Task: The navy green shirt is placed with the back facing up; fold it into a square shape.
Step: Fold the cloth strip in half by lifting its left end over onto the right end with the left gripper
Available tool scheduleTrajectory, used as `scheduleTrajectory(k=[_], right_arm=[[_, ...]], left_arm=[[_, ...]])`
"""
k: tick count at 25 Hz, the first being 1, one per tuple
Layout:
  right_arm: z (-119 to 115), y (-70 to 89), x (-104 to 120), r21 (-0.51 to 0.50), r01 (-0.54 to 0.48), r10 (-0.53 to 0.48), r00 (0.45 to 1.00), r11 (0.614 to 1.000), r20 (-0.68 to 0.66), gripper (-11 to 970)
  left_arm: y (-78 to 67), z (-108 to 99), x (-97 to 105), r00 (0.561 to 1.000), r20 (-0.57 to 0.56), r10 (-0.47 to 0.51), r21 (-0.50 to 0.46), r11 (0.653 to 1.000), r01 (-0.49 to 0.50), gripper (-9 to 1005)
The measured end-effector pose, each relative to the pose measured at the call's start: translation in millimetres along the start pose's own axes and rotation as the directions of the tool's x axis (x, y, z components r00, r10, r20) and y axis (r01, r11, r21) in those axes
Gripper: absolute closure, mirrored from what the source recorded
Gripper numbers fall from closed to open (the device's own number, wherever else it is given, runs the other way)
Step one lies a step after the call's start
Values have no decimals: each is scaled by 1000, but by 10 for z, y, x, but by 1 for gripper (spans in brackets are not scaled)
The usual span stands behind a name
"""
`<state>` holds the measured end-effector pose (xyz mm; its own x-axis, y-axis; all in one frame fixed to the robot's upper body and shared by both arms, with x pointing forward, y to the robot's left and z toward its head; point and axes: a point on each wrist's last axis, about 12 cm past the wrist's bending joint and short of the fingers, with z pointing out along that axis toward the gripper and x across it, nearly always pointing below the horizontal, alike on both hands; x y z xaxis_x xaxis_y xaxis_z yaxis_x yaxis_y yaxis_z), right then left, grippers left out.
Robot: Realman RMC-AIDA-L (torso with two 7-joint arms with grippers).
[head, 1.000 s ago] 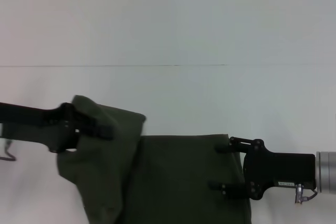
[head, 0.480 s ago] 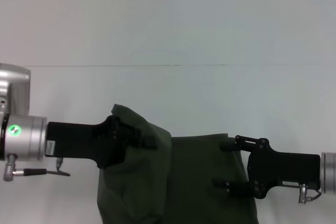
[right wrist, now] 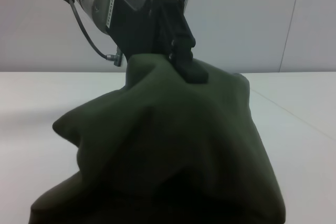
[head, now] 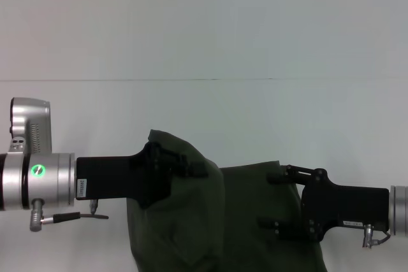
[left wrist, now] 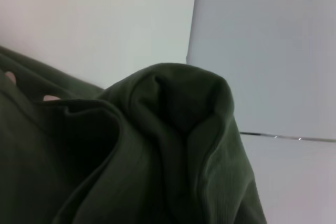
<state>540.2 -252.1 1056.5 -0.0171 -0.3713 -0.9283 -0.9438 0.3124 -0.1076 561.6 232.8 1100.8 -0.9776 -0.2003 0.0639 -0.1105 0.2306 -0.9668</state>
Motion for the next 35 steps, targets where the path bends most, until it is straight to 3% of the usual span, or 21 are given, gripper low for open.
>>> scheduleTrajectory(k=[12, 30, 35], right_arm=[[18, 4, 2, -4, 4, -4, 1000, 1000, -5, 118], [-6, 16, 30, 7, -1, 1, 1000, 1000, -7, 117], [-23, 19, 42, 10, -2, 2, 1000, 1000, -10, 117]], left_arm=[[-27, 33, 16, 1000, 28, -15, 78, 997, 13, 859], [75, 257, 98, 997, 59, -41, 97, 995, 36, 859], [118, 299, 136, 997, 68, -38, 122, 992, 29, 779]])
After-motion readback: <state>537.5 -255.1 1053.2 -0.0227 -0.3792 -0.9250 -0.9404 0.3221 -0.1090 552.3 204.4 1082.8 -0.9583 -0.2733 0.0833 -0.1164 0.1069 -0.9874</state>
